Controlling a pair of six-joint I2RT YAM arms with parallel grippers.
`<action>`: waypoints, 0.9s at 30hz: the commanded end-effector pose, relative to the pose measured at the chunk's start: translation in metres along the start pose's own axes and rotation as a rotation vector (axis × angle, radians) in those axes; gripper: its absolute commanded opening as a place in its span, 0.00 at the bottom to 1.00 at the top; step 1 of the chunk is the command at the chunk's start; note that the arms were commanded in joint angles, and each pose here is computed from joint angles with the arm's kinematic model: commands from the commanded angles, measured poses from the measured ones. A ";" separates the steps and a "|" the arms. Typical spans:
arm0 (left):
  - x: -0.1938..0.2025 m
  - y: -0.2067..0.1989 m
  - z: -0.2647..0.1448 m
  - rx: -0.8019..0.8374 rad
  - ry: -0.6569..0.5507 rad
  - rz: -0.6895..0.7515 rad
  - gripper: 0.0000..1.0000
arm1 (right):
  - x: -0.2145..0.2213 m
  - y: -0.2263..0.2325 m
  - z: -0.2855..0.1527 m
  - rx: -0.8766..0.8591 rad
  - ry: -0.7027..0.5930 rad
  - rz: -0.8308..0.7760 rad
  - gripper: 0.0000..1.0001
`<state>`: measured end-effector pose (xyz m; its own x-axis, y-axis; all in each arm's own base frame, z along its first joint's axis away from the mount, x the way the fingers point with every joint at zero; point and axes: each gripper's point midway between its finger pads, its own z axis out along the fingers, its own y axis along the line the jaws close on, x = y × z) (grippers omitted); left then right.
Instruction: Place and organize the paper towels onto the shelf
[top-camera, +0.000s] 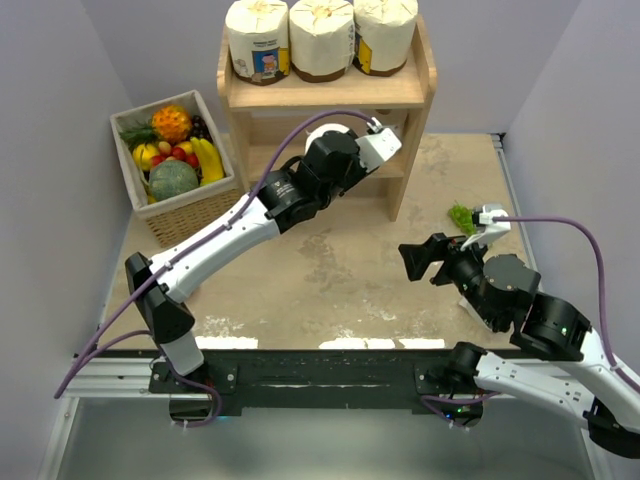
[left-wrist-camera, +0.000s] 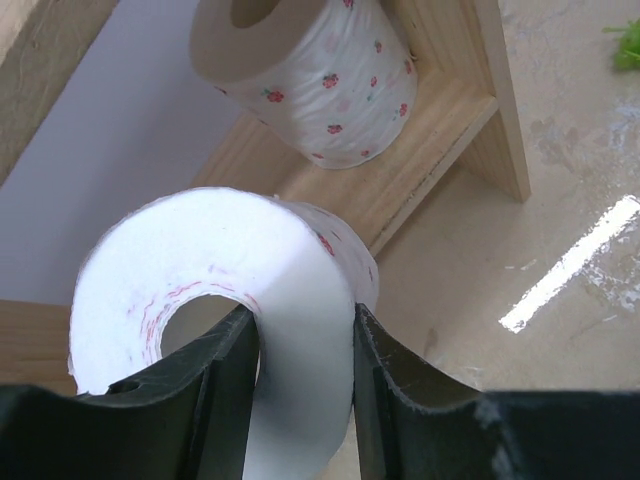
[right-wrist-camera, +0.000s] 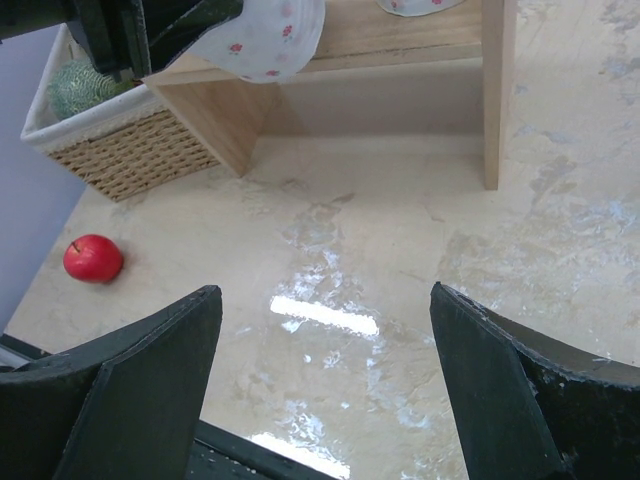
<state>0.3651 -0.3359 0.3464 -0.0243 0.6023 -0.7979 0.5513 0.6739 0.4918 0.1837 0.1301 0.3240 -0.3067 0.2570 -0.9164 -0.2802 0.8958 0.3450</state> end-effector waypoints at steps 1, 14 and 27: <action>-0.028 0.032 0.003 -0.119 -0.090 0.020 0.40 | -0.020 0.005 -0.001 0.001 -0.050 0.018 0.89; -0.009 0.041 0.050 -0.217 -0.060 0.126 0.50 | -0.021 0.003 -0.002 0.003 -0.055 0.015 0.89; -0.015 0.053 0.042 -0.264 -0.079 0.099 0.70 | -0.011 0.008 0.006 -0.006 -0.032 0.005 0.90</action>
<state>0.4311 -0.3331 0.3417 0.0584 0.6921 -0.7194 0.3572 0.6584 0.6625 0.1855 0.1324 0.3243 -0.3073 0.2413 -0.9205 -0.2830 0.9004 0.3306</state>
